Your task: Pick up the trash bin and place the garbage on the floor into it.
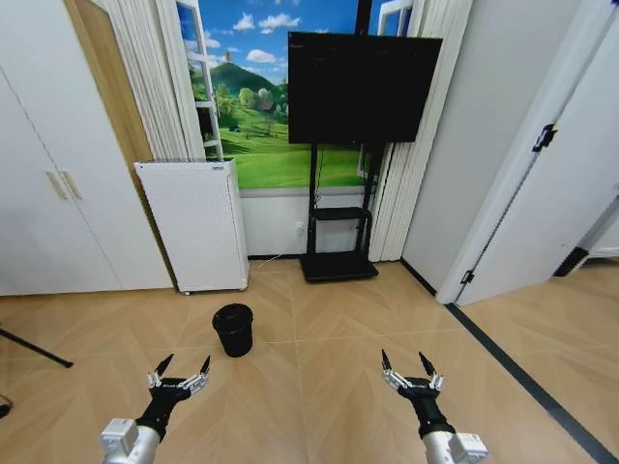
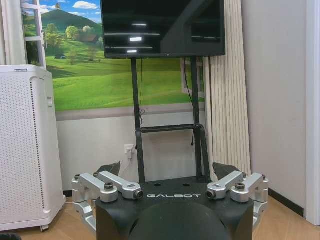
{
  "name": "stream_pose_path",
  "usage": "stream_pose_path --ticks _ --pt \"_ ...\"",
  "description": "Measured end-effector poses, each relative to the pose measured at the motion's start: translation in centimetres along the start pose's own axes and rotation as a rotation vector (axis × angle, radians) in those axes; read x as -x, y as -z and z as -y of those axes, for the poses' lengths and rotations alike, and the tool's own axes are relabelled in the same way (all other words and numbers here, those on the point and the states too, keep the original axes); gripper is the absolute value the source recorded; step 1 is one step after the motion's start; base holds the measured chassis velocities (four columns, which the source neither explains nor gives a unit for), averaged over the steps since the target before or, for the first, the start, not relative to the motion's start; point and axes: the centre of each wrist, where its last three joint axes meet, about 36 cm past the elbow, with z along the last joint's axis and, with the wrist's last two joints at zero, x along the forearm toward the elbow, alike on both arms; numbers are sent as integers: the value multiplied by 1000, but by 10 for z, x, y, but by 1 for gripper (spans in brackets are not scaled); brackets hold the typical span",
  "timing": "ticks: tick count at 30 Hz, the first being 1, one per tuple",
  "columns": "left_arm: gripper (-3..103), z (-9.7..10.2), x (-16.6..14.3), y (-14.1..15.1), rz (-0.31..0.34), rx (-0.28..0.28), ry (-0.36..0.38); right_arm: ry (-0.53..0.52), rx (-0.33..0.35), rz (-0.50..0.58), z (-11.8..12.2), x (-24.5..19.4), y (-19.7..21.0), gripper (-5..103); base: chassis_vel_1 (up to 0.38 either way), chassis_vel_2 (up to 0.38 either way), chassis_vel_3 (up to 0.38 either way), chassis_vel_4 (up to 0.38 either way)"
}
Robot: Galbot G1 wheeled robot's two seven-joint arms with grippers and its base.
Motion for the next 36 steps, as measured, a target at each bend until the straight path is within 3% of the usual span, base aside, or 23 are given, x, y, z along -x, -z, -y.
stream_pose_path --ticks 23,36 --pt "100 0 0 0 0 0 0 0 0 -1 0 0 0 100 113 -118 -108 115" --pt "100 0 0 0 0 0 0 0 0 0 0 0 0 100 -1 -3 -6 12"
